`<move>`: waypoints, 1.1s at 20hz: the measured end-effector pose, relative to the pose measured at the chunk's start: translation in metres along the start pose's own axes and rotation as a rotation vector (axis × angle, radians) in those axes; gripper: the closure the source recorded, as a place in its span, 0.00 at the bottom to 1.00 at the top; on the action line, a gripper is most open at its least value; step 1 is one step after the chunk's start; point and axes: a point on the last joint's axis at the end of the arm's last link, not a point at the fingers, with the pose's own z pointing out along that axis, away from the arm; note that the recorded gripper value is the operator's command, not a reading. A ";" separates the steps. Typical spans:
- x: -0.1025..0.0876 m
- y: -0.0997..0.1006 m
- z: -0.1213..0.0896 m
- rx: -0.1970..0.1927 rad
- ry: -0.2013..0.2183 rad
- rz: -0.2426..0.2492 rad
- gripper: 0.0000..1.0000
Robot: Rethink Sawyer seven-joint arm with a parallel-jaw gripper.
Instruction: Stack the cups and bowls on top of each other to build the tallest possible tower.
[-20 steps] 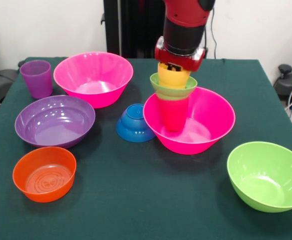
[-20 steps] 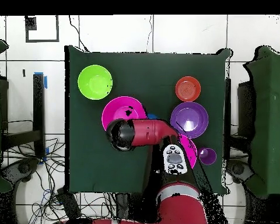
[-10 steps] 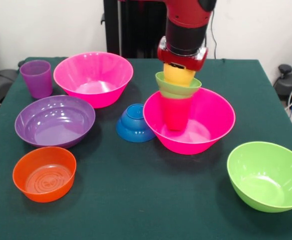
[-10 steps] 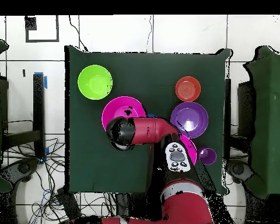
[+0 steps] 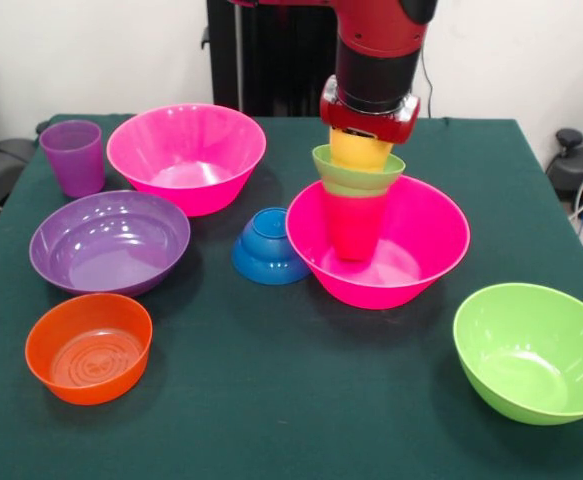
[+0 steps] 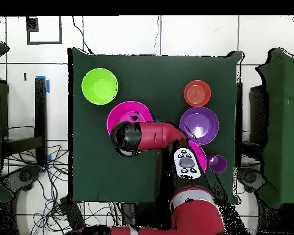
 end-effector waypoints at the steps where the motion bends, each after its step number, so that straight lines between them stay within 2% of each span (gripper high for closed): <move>1: -0.001 0.001 0.000 0.000 -0.004 -0.005 1.00; 5: -0.009 0.003 -0.003 0.003 -0.030 -0.028 1.00; 11: -0.014 0.004 -0.004 0.005 -0.046 -0.044 1.00; 22: -0.014 0.006 -0.004 0.002 -0.049 -0.052 1.00</move>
